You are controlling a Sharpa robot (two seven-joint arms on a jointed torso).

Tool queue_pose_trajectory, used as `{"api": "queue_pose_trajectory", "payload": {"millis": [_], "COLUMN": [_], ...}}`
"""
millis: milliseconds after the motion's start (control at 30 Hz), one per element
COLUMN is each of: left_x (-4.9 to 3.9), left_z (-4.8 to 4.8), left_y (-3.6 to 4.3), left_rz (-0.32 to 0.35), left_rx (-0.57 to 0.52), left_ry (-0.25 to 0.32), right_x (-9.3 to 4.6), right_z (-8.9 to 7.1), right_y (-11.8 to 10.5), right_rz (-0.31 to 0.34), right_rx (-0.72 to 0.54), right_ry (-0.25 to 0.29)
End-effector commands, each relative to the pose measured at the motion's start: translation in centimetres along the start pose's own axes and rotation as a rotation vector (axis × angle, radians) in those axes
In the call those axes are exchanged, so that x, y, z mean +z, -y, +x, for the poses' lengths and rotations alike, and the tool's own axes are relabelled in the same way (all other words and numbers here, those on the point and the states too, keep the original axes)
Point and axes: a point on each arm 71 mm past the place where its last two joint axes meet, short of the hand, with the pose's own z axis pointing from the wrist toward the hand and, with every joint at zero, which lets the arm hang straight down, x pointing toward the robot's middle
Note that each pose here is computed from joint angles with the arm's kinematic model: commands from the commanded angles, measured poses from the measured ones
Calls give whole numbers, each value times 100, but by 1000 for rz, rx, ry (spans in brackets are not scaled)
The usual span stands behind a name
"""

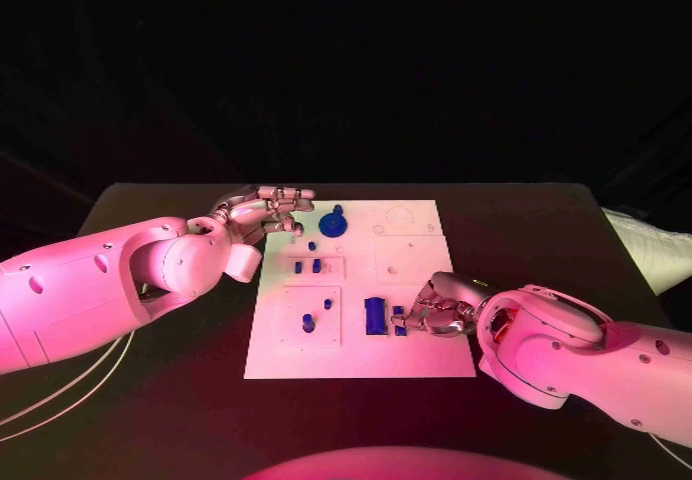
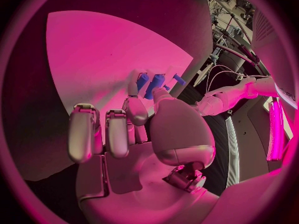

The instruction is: Assemble the parts on the task board

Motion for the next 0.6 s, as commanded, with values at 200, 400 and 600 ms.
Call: {"api": "queue_pose_trajectory", "payload": {"millis": [200, 400, 600], "left_x": [12, 15, 15], "left_z": [35, 39, 36], "left_y": [2, 2, 1], "left_rz": [2, 1, 1], "left_rx": [-1, -1, -1], "left_ry": [-30, -32, -31], "right_x": [-17, -14, 0], "right_z": [18, 16, -3], "right_y": [-37, -30, 10], "right_rz": [-18, -17, -17], "right_rx": [-16, -18, -64], "right_ry": [-12, -12, -2]}}
